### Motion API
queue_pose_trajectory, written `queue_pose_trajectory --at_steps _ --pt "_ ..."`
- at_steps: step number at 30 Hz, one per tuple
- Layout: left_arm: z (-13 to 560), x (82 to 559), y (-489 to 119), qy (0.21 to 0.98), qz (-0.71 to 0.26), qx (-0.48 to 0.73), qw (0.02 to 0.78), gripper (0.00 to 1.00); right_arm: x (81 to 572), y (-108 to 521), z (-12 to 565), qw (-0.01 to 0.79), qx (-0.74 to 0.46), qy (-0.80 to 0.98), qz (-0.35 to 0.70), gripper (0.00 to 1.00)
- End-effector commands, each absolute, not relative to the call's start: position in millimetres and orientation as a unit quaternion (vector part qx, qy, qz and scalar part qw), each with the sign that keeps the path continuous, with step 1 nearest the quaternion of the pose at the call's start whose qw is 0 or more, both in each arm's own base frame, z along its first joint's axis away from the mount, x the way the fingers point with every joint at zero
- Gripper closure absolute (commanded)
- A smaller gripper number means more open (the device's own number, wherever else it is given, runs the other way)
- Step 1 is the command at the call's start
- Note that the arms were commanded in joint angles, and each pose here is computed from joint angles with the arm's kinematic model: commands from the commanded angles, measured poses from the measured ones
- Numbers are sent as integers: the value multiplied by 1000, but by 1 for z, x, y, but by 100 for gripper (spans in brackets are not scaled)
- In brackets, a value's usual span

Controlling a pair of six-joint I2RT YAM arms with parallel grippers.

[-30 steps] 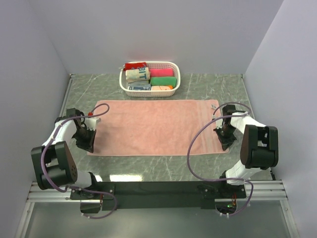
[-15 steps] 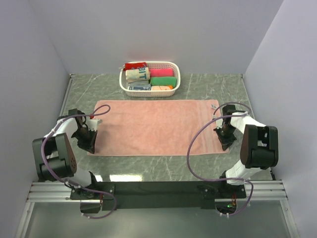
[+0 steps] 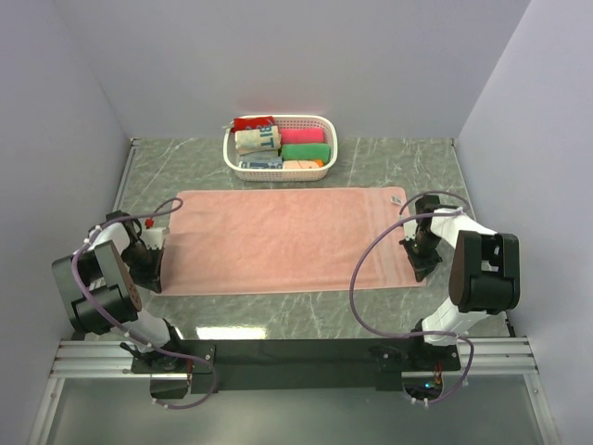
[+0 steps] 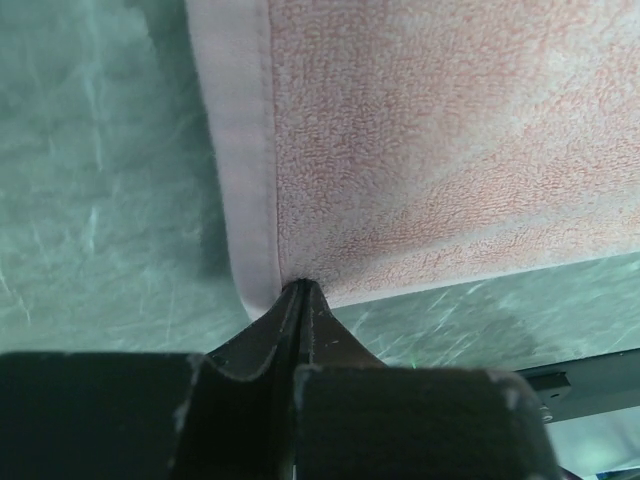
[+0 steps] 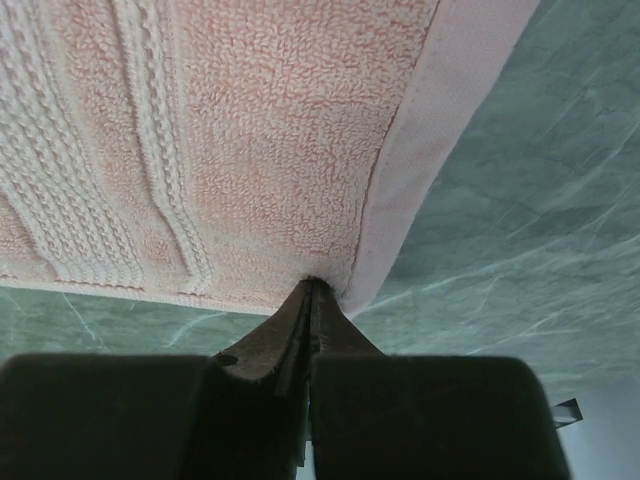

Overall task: Roll the towels
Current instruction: Flatten the towel

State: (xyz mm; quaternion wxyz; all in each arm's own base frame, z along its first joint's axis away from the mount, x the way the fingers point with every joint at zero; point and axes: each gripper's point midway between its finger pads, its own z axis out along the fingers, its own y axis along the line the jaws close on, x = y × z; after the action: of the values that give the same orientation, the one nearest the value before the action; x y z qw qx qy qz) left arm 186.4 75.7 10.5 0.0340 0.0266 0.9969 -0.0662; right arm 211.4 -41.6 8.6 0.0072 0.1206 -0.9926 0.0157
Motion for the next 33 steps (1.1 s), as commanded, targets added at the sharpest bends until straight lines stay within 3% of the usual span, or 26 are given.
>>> queue_pose_trajectory --at_steps 1,10,12,15,16,17,18,19,21,24,28,33 --pt "-2 170 125 998 35 52 5 96 204 -47 -4 23 124 -992 31 100" --pt "17 175 104 997 -17 69 39 96 175 -35 10 40 173 -984 8 100" --pt "33 184 95 994 -44 75 63 91 183 -30 23 21 176 -984 -5 100" --pt "65 206 80 987 -89 80 110 81 199 -23 49 -11 177 -984 -22 91" --pt "76 213 74 982 -108 84 129 77 202 -17 58 -18 174 -984 -37 83" --pt "98 231 76 977 -108 90 163 67 221 -14 77 -53 175 -982 -40 79" --pt "112 240 64 968 -141 92 186 62 229 -11 87 -68 172 -981 -49 76" --pt "134 259 68 960 -139 97 221 52 249 -3 109 -105 168 -978 -66 67" --pt "157 282 63 947 -162 88 262 45 270 3 127 -138 161 -974 -85 61" --pt "187 327 71 930 -173 67 317 43 321 5 154 -196 144 -966 -91 59" --pt "193 393 94 913 -174 14 368 45 398 -14 168 -258 100 -959 -57 65" --pt "203 460 117 893 -147 -8 425 47 479 -30 147 -256 69 -963 -44 67"
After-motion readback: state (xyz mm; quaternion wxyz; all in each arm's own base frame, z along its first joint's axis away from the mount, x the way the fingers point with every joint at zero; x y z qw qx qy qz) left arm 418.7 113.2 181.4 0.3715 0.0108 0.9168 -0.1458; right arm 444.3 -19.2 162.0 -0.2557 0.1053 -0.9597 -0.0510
